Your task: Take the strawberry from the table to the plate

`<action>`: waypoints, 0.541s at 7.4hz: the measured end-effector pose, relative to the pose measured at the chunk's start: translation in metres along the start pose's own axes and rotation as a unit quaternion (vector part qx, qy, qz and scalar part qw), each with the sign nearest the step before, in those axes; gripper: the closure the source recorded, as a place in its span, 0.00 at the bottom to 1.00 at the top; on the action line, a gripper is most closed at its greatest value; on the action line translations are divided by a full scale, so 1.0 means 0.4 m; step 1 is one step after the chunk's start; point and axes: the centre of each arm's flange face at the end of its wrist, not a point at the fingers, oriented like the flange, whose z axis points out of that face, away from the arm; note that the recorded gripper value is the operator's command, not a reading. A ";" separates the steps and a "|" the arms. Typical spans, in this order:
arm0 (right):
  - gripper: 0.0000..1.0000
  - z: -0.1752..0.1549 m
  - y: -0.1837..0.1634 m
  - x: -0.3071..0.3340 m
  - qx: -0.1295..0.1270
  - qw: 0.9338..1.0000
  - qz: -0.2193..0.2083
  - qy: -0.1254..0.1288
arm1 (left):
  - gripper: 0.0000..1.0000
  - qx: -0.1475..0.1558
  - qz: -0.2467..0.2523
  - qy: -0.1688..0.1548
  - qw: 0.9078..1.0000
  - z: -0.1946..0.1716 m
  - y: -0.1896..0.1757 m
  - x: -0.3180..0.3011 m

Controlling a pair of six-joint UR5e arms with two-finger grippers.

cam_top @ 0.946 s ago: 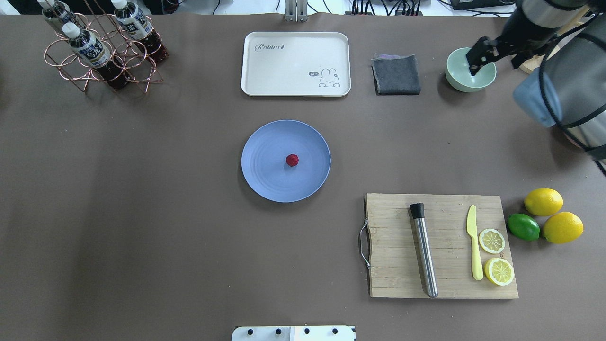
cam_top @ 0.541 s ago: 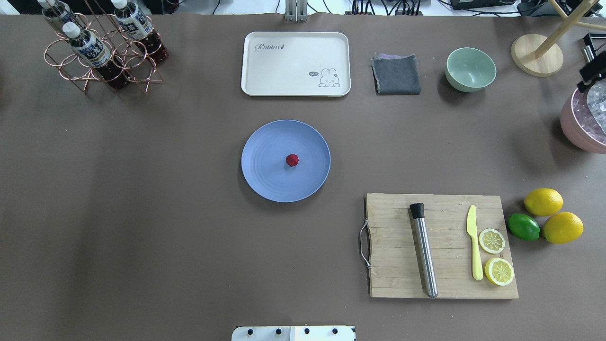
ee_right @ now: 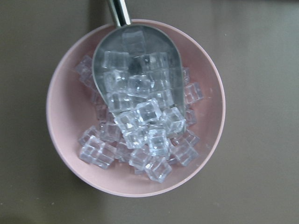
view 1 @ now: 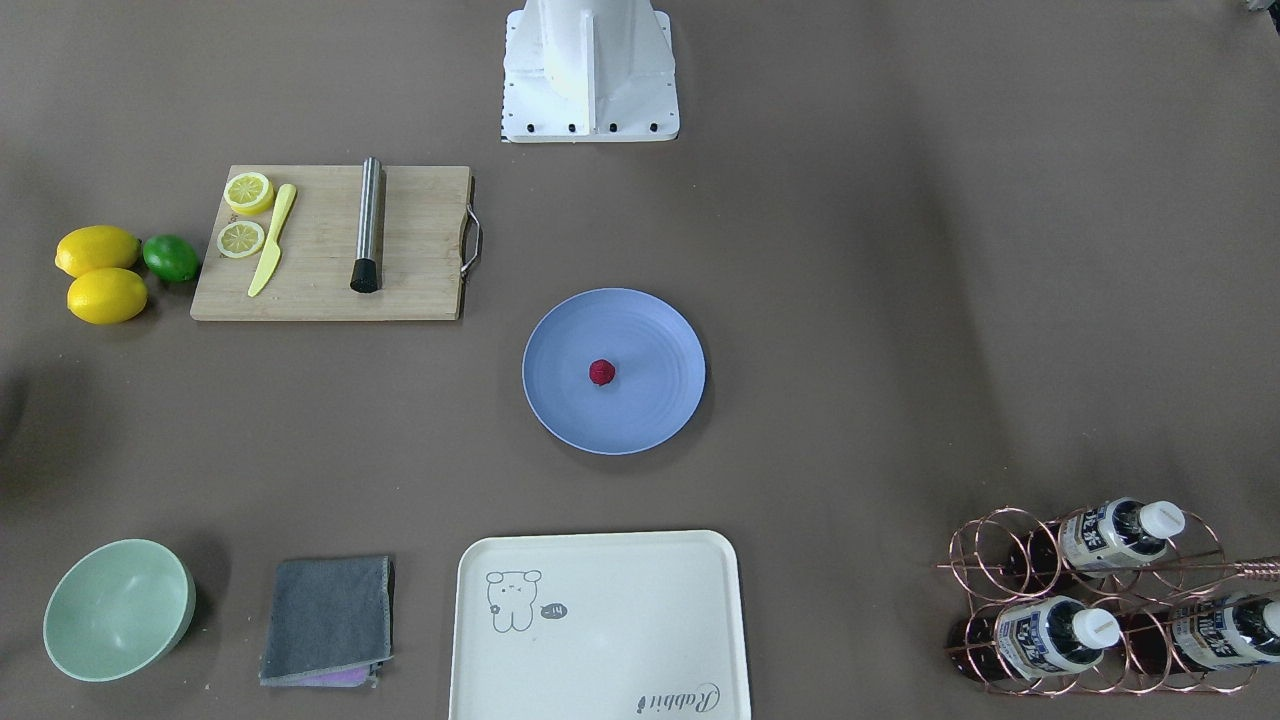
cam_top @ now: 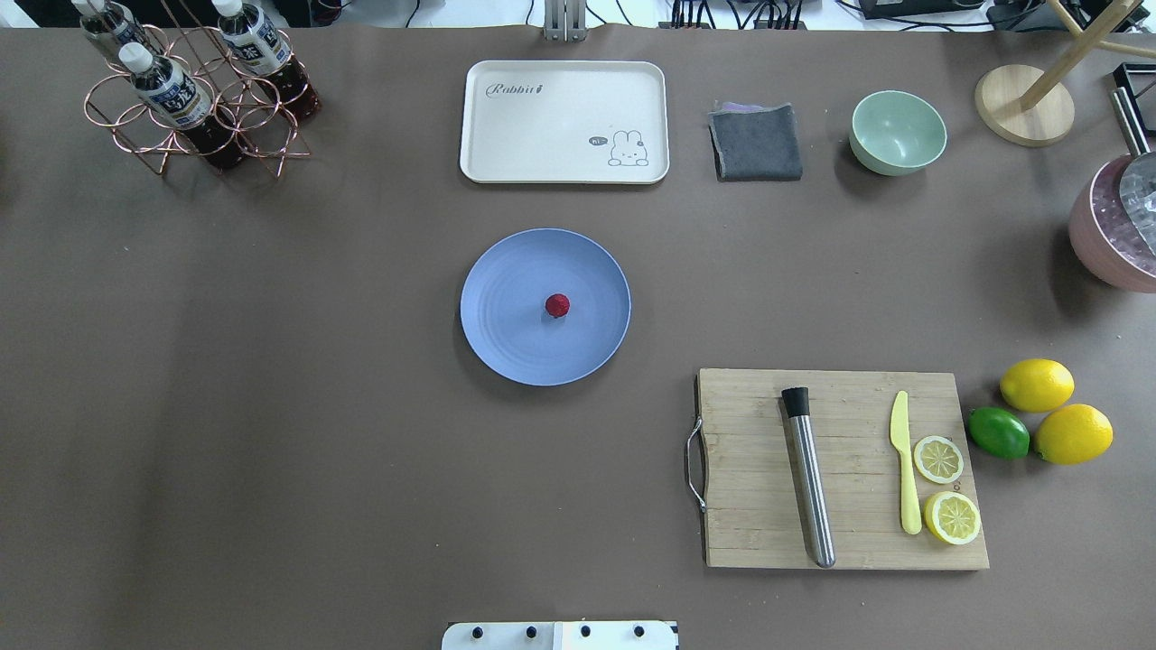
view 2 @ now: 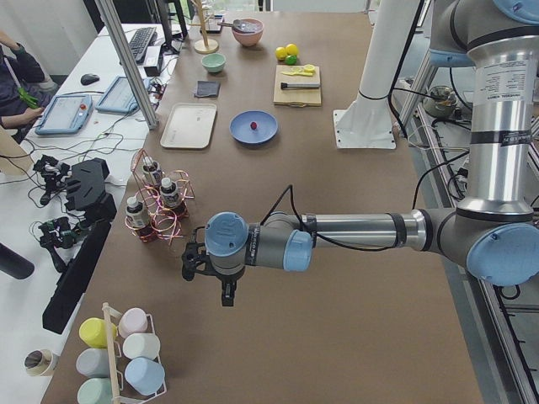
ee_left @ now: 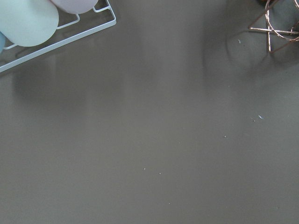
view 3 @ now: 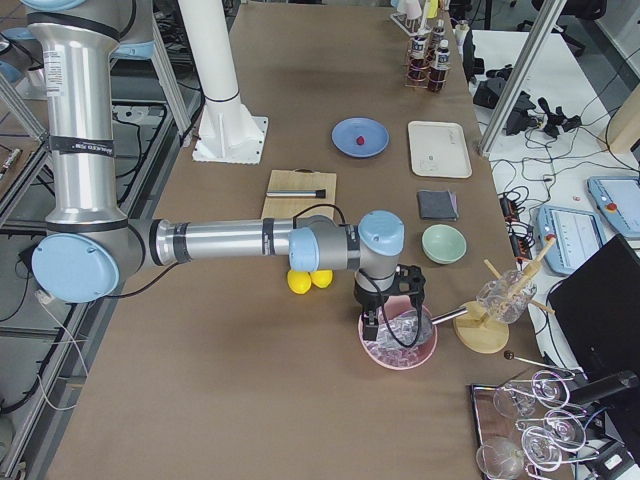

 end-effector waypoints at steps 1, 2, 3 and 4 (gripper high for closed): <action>0.00 0.036 0.014 0.046 0.007 1.000 0.002 -0.004 | 0.02 -0.003 -0.005 0.000 1.000 0.005 0.010 -0.008; 0.00 0.050 0.021 0.066 0.010 1.000 0.004 -0.010 | 0.02 -0.005 -0.009 -0.001 1.000 0.010 0.015 -0.014; 0.00 0.052 0.022 0.070 0.012 1.000 0.005 -0.020 | 0.02 -0.007 -0.012 -0.001 1.000 0.012 0.017 -0.019; 0.00 0.051 0.024 0.069 0.010 0.999 0.006 -0.032 | 0.02 -0.009 -0.016 -0.001 1.000 0.018 0.020 -0.026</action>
